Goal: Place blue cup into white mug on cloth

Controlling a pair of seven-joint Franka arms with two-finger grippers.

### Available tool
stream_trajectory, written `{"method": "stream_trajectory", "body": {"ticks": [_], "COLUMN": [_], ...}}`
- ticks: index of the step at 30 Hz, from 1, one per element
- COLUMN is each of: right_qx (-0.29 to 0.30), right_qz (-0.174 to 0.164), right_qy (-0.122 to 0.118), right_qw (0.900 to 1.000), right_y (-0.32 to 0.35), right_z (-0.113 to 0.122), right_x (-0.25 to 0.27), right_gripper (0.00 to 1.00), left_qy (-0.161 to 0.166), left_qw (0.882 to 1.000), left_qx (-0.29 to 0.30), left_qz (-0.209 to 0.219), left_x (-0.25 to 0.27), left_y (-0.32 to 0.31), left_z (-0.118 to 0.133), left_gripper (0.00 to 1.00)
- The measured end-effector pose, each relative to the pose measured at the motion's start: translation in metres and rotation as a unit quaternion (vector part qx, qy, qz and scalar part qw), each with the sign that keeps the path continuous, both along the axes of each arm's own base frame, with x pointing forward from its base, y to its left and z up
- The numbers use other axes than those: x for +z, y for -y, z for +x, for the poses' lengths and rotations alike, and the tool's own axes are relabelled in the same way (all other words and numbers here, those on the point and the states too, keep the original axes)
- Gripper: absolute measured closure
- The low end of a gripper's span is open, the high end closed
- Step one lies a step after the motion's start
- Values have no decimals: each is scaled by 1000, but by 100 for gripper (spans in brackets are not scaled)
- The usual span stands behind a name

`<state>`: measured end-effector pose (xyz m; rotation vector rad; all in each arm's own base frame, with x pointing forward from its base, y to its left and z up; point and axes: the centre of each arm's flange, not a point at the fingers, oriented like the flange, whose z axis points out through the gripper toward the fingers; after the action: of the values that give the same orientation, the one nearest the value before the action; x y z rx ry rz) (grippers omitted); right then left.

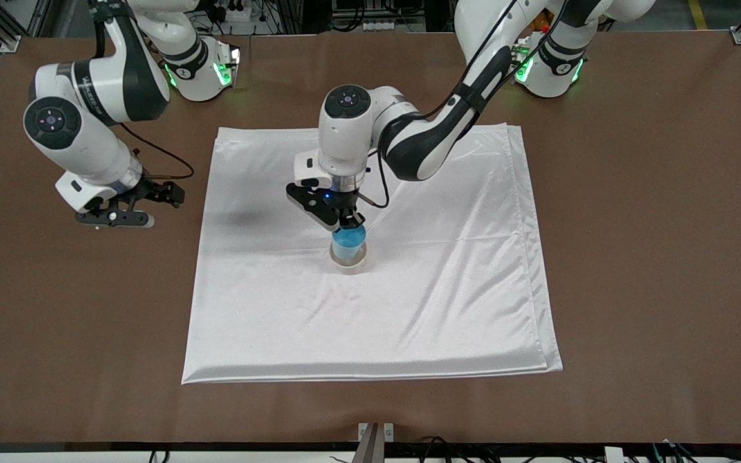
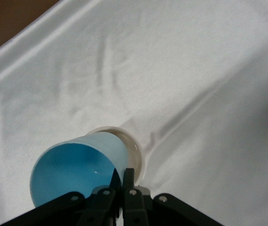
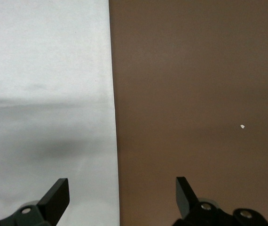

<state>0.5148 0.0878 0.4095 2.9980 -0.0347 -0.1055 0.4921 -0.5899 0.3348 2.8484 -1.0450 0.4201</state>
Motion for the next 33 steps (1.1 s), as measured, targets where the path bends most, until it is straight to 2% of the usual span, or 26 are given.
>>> {"method": "stream_trajectory", "body": {"ticks": [5, 10, 15, 19, 27, 33], "right_qx": [1, 0, -20, -14, 2, -3], "right_qz": [-7, -9, 35, 60, 80, 82], "right_qy": [7, -1, -20, -23, -11, 19], "right_qw": [1000, 1000, 999, 998, 997, 996], "right_y": [-10, -13, -23, -14, 53, 75], "right_z": [-10, -12, -9, -5, 5, 10], "right_x": [21, 34, 71, 109, 149, 178], "right_gripper": [0, 0, 0, 0, 0, 0], "left_qy": [2, 0, -3, -4, -7, -9], "left_qw": [1000, 1000, 1000, 1000, 1000, 1000], "left_qx": [1, 0, 1, 2, 3, 2], "left_qz": [-4, -2, 1, 2, 5, 7], "left_x": [-6, -10, -16, -20, -25, -29], "left_y": [1, 1, 1, -1, -1, -1], "left_z": [3, 3, 3, 5, 5, 4], "left_gripper": [96, 96, 96, 96, 96, 96]}}
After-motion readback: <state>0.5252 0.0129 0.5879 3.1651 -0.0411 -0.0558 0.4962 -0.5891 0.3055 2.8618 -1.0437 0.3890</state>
